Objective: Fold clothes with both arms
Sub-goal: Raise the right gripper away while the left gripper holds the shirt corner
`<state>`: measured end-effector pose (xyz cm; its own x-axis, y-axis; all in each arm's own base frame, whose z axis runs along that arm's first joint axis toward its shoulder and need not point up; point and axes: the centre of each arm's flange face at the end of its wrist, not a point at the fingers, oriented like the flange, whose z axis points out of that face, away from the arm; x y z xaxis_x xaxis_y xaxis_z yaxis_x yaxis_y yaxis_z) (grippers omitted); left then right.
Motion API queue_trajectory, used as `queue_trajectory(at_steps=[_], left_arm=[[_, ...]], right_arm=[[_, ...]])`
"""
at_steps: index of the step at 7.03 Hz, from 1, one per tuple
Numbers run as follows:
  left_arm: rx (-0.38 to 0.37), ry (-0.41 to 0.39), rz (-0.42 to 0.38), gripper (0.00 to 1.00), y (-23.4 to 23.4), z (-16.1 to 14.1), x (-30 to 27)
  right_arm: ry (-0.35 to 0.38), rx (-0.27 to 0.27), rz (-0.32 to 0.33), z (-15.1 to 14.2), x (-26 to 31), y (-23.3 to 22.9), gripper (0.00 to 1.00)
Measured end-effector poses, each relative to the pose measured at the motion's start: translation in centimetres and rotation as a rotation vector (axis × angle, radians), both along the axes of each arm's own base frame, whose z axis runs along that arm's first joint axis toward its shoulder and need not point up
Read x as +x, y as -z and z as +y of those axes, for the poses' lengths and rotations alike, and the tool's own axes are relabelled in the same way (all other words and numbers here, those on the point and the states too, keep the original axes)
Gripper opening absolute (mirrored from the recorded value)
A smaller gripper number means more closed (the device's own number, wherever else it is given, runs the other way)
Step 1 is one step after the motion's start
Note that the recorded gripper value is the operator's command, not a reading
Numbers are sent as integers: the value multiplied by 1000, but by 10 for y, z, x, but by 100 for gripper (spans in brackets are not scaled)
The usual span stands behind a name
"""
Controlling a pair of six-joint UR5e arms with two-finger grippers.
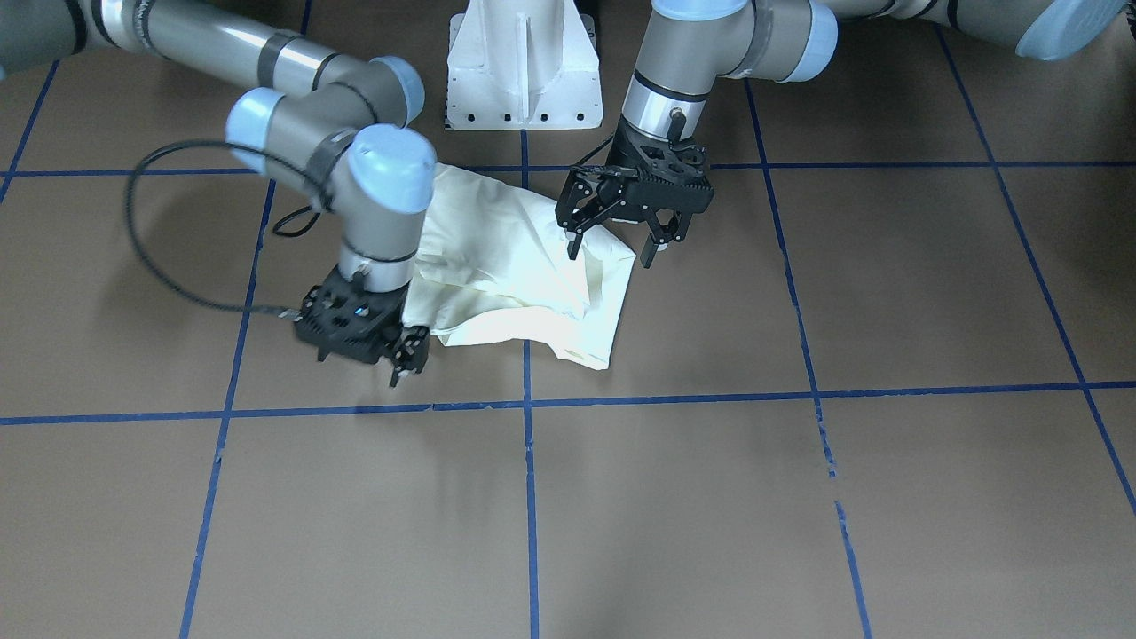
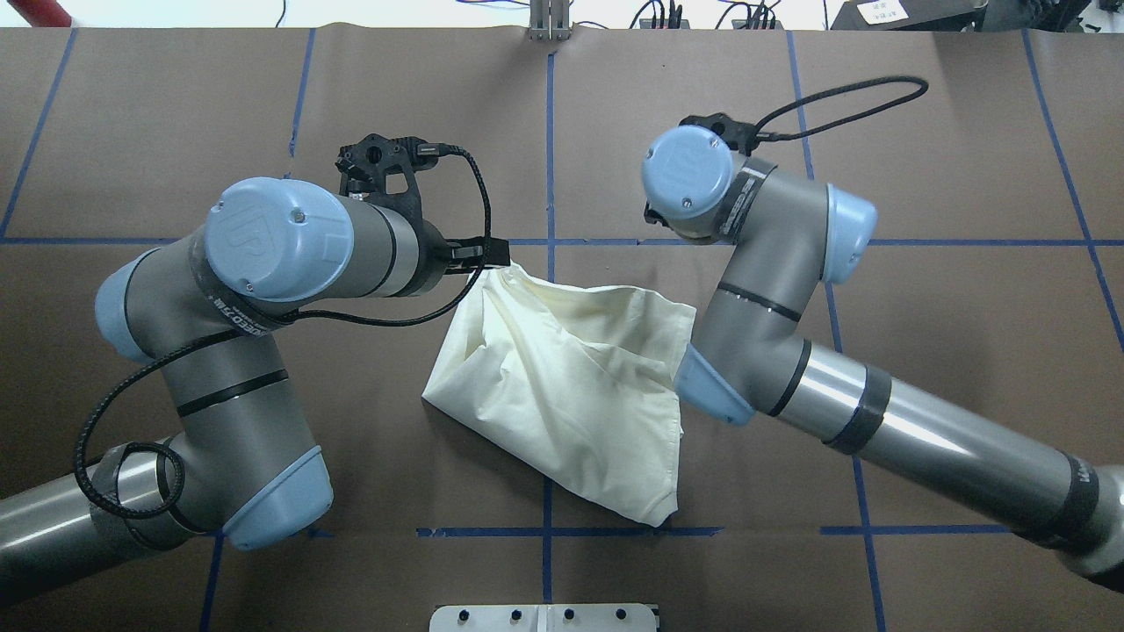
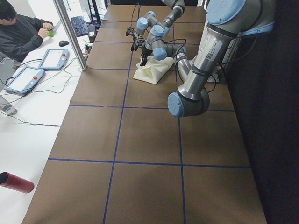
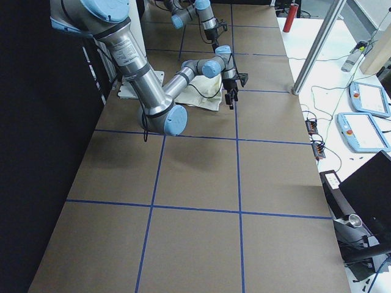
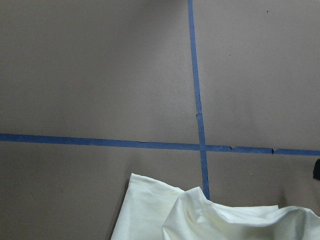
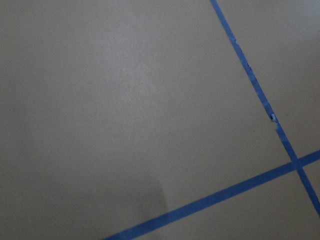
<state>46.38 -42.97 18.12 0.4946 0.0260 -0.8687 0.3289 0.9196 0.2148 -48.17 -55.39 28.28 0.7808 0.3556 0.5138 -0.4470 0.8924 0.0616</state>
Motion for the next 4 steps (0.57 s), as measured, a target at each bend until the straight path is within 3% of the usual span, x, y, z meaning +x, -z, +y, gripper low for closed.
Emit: queue_trajectory(at_steps=[2, 4], left_arm=[[32, -19, 49, 100, -27, 6, 14], [64, -58, 101, 69, -46, 27, 30]], right_arm=[[45, 6, -111, -23, 26, 24, 100], [55, 26, -147, -25, 29, 27, 100]])
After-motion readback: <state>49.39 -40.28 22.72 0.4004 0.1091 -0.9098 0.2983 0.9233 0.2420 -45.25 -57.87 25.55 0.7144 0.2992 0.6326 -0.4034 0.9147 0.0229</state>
